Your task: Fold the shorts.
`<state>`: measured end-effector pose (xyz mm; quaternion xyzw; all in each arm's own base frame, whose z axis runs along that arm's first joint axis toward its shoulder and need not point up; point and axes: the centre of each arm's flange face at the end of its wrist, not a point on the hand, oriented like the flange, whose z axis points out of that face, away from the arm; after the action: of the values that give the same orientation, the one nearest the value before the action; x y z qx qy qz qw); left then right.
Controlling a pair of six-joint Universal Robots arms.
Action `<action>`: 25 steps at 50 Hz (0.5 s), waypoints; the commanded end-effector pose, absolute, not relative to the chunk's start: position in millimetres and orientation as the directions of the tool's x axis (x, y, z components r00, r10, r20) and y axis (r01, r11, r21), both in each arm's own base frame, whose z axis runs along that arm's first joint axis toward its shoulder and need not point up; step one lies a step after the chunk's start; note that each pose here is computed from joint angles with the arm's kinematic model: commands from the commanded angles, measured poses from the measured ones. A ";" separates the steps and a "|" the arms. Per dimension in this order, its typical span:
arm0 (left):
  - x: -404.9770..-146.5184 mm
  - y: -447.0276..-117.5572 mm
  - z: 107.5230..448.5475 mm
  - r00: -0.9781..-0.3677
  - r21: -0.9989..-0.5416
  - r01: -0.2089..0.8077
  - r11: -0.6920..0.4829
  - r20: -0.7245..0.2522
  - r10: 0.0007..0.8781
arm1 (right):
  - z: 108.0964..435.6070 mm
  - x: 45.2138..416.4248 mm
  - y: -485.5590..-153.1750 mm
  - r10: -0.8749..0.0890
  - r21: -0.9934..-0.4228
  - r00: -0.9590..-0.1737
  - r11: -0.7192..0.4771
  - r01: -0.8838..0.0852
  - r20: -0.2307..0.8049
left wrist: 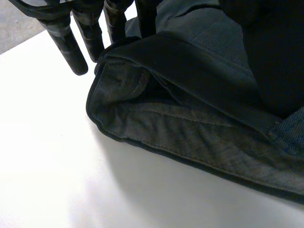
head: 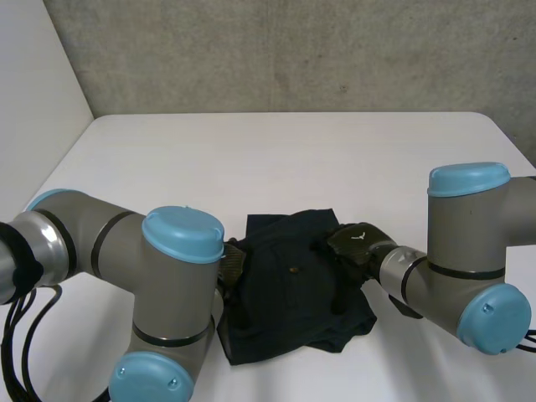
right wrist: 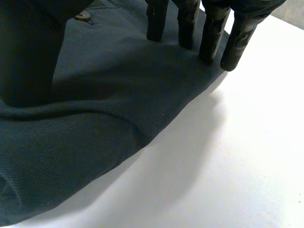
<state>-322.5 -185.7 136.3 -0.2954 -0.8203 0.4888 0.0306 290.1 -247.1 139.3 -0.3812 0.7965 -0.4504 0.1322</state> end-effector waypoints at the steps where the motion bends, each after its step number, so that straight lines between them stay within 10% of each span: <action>1: -323.0 -185.6 143.5 -0.795 -0.815 0.496 0.300 -0.287 0.535 | 154.7 288.9 -249.9 -0.710 -0.861 -0.686 0.240 -0.448 0.159; 9: -318.6 -186.3 245.7 -0.840 -0.937 0.334 0.100 -0.248 0.483 | 237.3 282.5 -249.7 -0.619 -0.951 -0.753 0.028 -0.308 0.225; 15: -285.1 -193.1 347.8 -0.897 -0.984 0.147 -0.100 -0.175 0.407 | 321.8 246.1 -253.6 -0.351 -0.981 -0.917 -0.107 -0.162 0.189; 25: -235.0 -201.1 386.2 -0.943 -0.996 0.093 -0.008 -0.091 0.322 | 363.6 209.4 -244.3 -0.199 -0.984 -0.964 -0.064 -0.165 0.175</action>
<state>-257.0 -196.2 375.4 -0.1826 -0.6710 0.7141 0.0810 220.5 -249.7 354.0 -0.1421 0.6609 -0.7364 0.0259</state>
